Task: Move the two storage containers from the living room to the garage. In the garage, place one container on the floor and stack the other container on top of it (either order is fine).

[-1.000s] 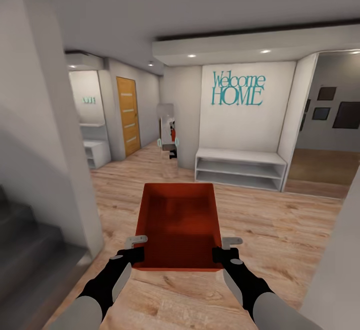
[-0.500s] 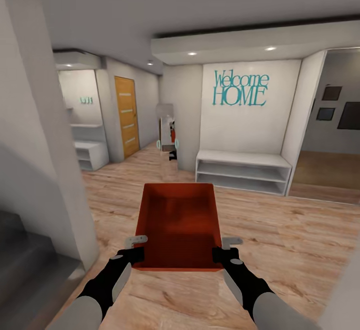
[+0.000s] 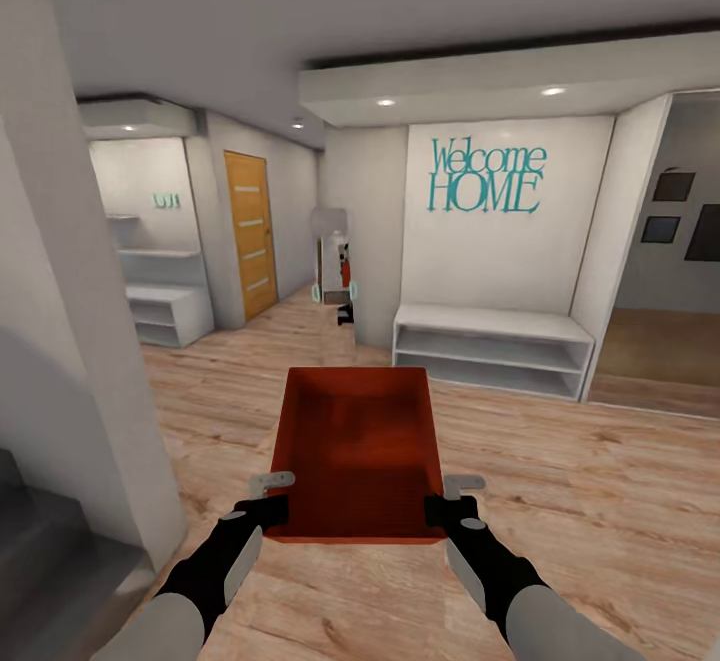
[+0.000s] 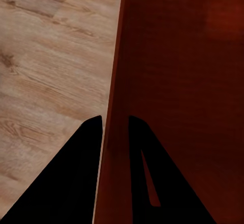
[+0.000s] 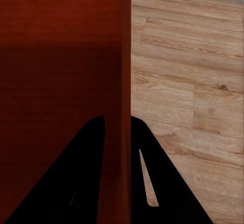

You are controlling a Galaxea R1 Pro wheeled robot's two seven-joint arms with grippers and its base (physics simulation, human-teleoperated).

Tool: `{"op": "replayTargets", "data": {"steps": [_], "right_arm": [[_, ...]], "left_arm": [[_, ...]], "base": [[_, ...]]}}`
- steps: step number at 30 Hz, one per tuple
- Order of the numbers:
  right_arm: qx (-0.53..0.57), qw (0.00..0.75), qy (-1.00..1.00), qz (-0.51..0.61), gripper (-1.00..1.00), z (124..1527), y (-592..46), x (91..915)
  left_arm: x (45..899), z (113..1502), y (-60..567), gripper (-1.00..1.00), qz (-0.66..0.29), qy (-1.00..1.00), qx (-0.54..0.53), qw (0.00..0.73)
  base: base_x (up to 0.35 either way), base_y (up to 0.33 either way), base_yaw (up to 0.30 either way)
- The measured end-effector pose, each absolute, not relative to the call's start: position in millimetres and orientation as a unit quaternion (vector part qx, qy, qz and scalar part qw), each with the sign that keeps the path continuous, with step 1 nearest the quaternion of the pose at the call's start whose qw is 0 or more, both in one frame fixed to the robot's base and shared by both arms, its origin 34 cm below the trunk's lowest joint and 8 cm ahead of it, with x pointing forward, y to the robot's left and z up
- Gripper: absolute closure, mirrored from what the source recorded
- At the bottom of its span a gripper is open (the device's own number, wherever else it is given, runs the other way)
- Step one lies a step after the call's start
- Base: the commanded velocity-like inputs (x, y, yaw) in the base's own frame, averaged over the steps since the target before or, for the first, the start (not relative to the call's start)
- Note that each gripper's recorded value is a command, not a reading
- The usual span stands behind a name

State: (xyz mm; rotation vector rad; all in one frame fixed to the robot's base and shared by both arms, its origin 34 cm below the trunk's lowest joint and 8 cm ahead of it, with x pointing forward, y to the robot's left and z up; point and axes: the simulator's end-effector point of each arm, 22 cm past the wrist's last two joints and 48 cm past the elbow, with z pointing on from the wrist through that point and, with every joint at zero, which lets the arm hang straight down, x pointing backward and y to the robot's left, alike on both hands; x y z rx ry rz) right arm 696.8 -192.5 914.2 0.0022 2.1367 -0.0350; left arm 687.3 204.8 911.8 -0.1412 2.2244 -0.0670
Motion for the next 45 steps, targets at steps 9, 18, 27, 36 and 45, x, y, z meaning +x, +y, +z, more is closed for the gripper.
{"op": "replayTargets", "data": {"steps": [9,18,27,36,45], "right_arm": [[0.003,0.482,0.876,-0.014,1.00,913.6,-192.2,696.4],[0.004,0.482,0.876,-0.013,1.00,912.6,-191.4,695.7],[0.003,0.482,0.876,-0.013,1.00,912.7,-191.5,695.8],[0.004,0.482,0.876,-0.013,1.00,912.9,-191.4,695.9],[0.004,0.482,0.876,-0.013,1.00,912.9,-191.3,695.9]], "left_arm": [[687.8,912.5,205.0,1.00,-0.026,0.895,-0.055,0.441],[687.6,912.1,205.8,1.00,-0.025,0.896,-0.054,0.441],[687.6,912.1,205.7,1.00,-0.025,0.896,-0.054,0.441],[687.7,912.3,205.8,1.00,-0.025,0.895,-0.054,0.441],[687.7,912.3,205.9,1.00,-0.025,0.895,-0.054,0.441]], "base": [[0.322,0.000,0.000],[0.322,0.000,0.000],[0.322,0.000,0.000],[0.322,0.000,0.177],[0.322,0.000,0.260]]}}
